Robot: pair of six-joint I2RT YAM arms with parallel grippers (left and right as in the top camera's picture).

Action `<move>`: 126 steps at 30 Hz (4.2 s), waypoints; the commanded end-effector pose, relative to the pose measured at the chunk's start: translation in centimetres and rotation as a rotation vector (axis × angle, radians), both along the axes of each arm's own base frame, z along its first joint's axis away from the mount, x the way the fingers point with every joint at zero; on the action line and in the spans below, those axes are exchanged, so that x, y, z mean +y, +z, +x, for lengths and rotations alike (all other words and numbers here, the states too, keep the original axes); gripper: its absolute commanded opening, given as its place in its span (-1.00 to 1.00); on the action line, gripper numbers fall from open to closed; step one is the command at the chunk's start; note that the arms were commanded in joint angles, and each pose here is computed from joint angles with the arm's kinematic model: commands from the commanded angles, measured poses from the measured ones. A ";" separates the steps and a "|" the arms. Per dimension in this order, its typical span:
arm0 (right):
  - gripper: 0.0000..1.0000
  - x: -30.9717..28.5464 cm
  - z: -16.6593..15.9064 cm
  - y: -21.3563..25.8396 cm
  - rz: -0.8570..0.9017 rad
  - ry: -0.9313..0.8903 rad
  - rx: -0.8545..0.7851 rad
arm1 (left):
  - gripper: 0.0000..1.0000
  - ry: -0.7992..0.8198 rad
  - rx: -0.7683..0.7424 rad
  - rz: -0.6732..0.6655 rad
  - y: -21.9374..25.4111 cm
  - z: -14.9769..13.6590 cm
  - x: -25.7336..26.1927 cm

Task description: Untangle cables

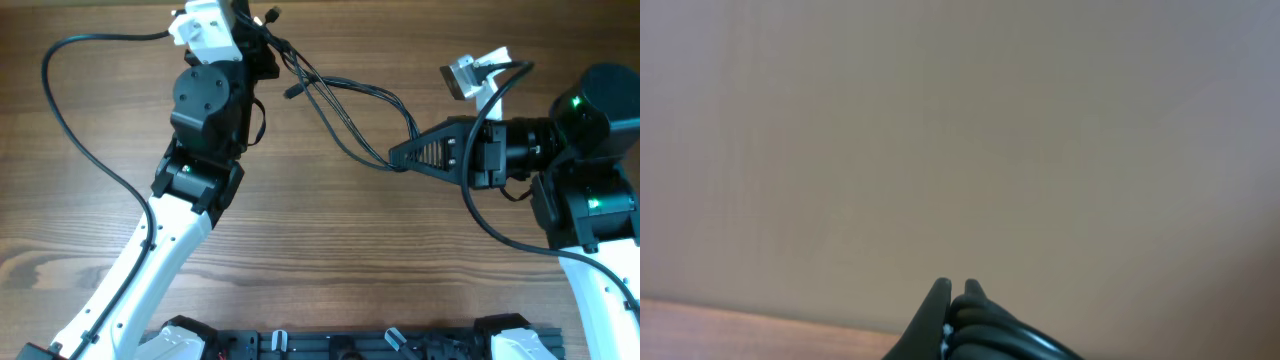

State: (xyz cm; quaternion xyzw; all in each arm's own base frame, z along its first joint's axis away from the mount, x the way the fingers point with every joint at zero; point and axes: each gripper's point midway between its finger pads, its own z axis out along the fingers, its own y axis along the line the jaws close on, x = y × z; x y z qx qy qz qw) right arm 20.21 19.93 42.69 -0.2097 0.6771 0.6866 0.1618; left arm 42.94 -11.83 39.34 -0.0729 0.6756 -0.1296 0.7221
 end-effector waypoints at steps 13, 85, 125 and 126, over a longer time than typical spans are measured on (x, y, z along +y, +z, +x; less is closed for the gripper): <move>-0.91 -0.1 1.1 -3.0 -0.069 -0.126 0.246 | -0.92 0.253 -0.224 0.311 6.2 -0.5 5.5; -0.91 -9.1 2.7 -18.4 -0.944 -0.502 -0.085 | -0.92 -0.602 0.499 0.077 -7.8 -18.5 -15.0; 0.80 -4.6 1.8 -12.7 -0.612 -0.364 -0.326 | -0.92 -0.531 0.203 0.945 -7.7 -17.1 -11.6; 0.80 -4.6 2.0 -12.3 -0.603 -0.380 -0.344 | -0.92 -0.533 0.199 0.951 -7.7 -17.1 -11.7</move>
